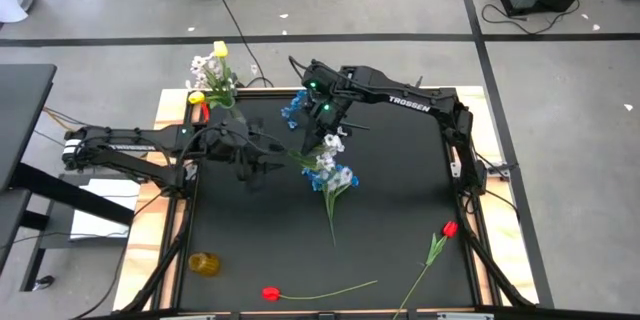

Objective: Sort flowers into vase by color
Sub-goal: Put the white flowers into the transparent vase

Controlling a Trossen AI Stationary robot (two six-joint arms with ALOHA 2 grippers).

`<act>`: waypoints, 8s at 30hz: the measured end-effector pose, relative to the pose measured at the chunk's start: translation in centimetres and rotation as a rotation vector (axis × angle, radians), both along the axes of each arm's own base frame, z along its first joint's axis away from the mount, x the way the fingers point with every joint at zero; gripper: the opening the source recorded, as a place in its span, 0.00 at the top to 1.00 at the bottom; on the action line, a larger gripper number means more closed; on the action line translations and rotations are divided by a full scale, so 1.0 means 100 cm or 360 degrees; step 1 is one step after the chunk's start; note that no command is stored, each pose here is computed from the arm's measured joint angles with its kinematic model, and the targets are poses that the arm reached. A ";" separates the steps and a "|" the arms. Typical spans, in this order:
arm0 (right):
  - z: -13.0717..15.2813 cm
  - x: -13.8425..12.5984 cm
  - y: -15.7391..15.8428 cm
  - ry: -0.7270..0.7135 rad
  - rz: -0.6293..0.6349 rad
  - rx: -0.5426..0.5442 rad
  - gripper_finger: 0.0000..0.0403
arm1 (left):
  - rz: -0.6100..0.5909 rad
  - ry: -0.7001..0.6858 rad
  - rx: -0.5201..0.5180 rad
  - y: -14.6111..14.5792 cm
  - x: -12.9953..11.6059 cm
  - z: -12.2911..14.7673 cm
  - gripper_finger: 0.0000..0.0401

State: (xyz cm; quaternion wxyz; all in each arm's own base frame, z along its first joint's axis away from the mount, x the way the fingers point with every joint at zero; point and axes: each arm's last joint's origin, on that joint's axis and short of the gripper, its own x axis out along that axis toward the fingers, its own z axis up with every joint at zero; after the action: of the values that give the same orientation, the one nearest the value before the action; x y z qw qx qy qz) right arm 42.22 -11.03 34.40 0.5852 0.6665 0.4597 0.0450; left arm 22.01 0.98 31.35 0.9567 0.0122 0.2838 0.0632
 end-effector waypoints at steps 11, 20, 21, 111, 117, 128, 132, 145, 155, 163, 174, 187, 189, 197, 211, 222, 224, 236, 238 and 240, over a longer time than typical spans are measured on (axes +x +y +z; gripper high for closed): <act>-0.002 -0.004 -0.005 0.0025 -0.0002 -0.0001 0.94 | 0.0048 0.0001 0.0190 -0.012 -0.002 0.002 0.36; -0.001 -0.003 -0.005 0.0027 -0.0007 0.0046 0.94 | 0.0066 0.0026 0.0365 -0.015 -0.002 0.002 0.36; 0.000 -0.002 -0.005 0.0016 -0.0009 0.0054 0.94 | 0.0060 0.0026 0.0372 -0.015 -0.002 0.002 0.36; 0.041 -0.314 0.117 -0.1711 -0.0602 -0.2346 0.99 | 0.0485 -0.0852 0.0055 0.006 -0.098 0.073 1.00; -0.022 -0.308 0.115 -0.1648 -0.0531 -0.2702 0.96 | 0.0484 -0.0863 0.0051 0.006 -0.098 0.074 1.00; -0.053 -0.317 0.112 -0.1718 -0.0769 -0.2843 0.97 | 0.0492 -0.0884 0.0024 0.006 -0.098 0.075 1.00; -0.055 -0.319 0.112 -0.1707 -0.0754 -0.2854 0.95 | 0.0494 -0.0894 0.0020 0.006 -0.098 0.075 1.00; -0.053 -0.301 0.115 -0.1614 -0.0681 -0.2491 0.99 | 0.0494 -0.0894 0.0020 0.006 -0.098 0.075 1.00; -0.026 -0.287 0.115 -0.1561 -0.0685 -0.2426 0.79 | 0.0497 -0.0897 0.0008 0.006 -0.098 0.075 1.00; -0.025 -0.292 0.114 -0.1631 -0.0607 -0.2340 0.47 | 0.0498 -0.0896 0.0008 0.006 -0.098 0.075 1.00; -0.027 -0.291 0.115 -0.1635 -0.0535 -0.2370 0.28 | 0.0528 -0.0906 0.0047 0.007 -0.084 0.070 1.00; -0.027 -0.291 0.116 -0.1651 -0.0515 -0.2358 0.29 | 0.0441 -0.1120 0.0330 0.008 -0.074 0.061 1.00; -0.027 -0.291 0.116 -0.1651 -0.0515 -0.2358 0.29 | 0.0454 -0.1160 0.0369 0.010 -0.079 0.064 1.00; -0.027 -0.291 0.116 -0.1652 -0.0516 -0.2357 0.29 | 0.0419 -0.1168 0.0535 0.028 -0.089 0.066 1.00; -0.027 -0.291 0.116 -0.1654 -0.0518 -0.2357 0.29 | 0.0621 -0.1285 0.0578 0.055 -0.108 0.041 1.00; -0.027 -0.291 0.116 -0.1656 -0.0520 -0.2357 0.29 | 0.1131 -0.1390 0.0706 0.100 -0.107 -0.023 0.99; -0.027 -0.291 0.116 -0.1658 -0.0522 -0.2356 0.29 | 0.1213 -0.1342 0.0753 0.105 -0.107 -0.028 0.99; -0.027 -0.291 0.116 -0.1658 -0.0523 -0.2356 0.29 | 0.1262 -0.1255 0.0924 0.124 -0.095 -0.052 0.98; -0.027 -0.291 0.116 -0.1658 -0.0523 -0.2356 0.29 | 0.1262 -0.1240 0.0916 0.124 -0.095 -0.055 0.98; -0.027 -0.291 0.116 -0.1659 -0.0523 -0.2356 0.29 | 0.1244 -0.1238 0.0912 0.122 -0.093 -0.056 0.98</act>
State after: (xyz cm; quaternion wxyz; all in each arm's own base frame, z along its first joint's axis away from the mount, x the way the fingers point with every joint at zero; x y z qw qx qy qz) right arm 13.16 0.53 31.74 0.9947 0.0742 -0.0512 -0.0496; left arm 12.71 13.22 25.78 0.8549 0.1397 -0.1303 0.4824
